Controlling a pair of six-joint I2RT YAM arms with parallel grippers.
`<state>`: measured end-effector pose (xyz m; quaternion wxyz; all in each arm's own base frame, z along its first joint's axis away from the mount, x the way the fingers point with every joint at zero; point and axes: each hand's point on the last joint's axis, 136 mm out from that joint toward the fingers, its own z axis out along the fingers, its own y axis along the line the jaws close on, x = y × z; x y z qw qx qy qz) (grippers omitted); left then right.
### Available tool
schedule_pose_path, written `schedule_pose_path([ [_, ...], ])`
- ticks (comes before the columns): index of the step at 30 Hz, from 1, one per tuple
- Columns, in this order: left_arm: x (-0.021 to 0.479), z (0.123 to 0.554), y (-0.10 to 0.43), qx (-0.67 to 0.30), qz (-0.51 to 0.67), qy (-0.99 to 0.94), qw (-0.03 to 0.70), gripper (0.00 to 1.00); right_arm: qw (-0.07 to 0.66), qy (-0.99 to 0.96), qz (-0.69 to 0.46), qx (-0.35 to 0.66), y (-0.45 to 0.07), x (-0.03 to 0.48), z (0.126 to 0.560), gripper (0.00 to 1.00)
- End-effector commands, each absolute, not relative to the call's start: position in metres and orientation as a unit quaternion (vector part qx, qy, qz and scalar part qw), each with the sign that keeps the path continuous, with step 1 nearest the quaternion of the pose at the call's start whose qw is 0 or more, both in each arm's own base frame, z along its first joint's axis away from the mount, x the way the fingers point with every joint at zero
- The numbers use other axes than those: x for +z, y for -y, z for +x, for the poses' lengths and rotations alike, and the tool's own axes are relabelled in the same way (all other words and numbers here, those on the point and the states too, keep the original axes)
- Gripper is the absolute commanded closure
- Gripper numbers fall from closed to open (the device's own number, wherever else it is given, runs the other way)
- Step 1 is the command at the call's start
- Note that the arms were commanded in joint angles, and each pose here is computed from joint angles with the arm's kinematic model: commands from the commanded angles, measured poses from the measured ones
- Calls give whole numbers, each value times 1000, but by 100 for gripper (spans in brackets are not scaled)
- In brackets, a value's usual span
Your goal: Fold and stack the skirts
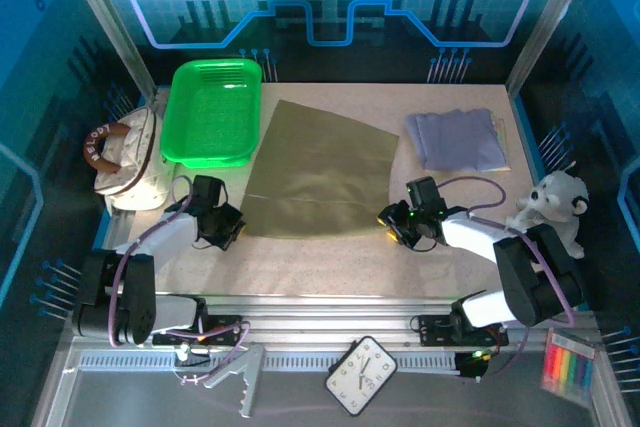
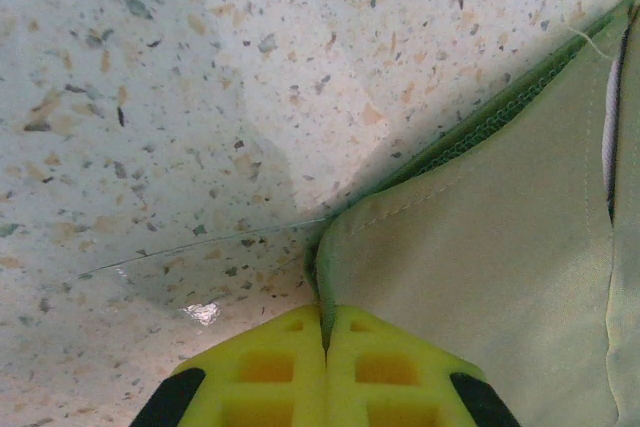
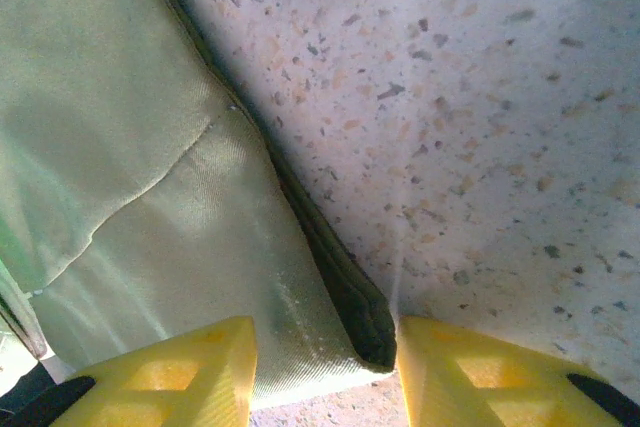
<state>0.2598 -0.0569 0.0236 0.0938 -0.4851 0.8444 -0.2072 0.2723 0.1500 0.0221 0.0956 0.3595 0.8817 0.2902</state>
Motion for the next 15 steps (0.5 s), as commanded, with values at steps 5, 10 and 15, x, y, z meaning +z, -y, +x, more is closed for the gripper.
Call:
schedule_pose_path([
  [5,40,263,62,-225,-472,-846,102,100,134,-879,340,305,-153,30,282,71],
  [10,66,271,61,-249,-459,-840,148,100,167,-880,318,311,-151,53,287,97],
  [15,103,271,57,-260,-439,-838,195,100,184,-880,308,312,-146,74,277,100],
])
